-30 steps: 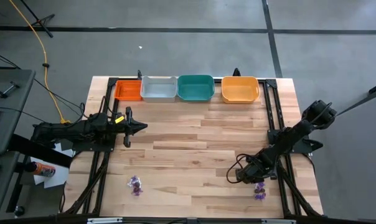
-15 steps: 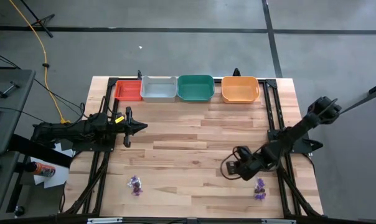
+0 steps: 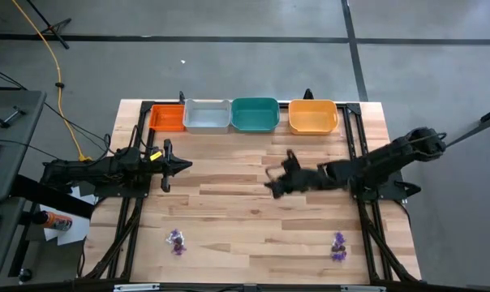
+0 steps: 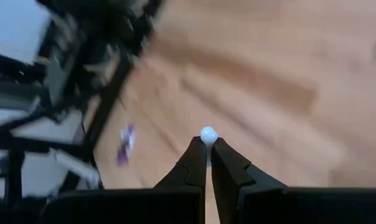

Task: Sort Halloween decoration
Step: Put the white bone into the yellow bin

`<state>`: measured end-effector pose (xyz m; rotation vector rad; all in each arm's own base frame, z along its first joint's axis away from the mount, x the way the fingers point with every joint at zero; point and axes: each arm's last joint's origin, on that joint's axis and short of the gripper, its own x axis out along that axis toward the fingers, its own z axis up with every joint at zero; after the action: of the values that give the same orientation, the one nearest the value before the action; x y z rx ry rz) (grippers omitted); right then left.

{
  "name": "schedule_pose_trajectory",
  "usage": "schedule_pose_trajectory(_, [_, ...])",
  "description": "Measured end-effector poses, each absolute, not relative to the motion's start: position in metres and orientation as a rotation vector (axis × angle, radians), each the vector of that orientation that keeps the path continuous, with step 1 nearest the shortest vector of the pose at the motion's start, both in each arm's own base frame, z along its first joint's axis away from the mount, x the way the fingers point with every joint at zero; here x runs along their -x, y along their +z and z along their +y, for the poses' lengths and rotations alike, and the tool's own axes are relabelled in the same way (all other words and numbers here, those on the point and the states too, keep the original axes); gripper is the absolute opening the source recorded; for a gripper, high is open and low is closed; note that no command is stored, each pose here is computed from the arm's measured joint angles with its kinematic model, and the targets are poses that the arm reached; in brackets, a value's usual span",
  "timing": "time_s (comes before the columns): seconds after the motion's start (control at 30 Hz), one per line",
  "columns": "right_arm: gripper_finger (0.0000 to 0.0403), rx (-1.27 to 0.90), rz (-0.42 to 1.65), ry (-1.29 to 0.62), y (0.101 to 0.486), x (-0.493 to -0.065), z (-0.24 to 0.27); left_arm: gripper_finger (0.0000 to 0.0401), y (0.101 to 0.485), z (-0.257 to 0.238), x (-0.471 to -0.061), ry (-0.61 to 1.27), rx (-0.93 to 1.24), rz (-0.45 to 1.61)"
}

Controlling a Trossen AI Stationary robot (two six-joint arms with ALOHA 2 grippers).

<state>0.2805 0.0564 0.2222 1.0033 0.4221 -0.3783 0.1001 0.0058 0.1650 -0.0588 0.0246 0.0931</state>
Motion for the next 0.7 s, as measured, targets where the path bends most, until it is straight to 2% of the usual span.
schedule_pose_trajectory(0.17, [0.0000,-0.889,0.306,-0.451,0.239,-0.280,0.008,0.0001,0.165,0.006,-0.100,0.093,0.059,0.025])
schedule_pose_trajectory(0.37, [0.0000,-0.746,0.240,-0.567,0.261,-0.257,-0.049,0.0001,0.165,0.006,-0.100,0.093,0.059,0.025])
schedule_pose_trajectory(0.7, [0.0000,-0.566,0.348,-0.707,0.270,-0.200,-0.127,0.0001,0.165,0.006,-0.100,0.093,0.059,0.025])
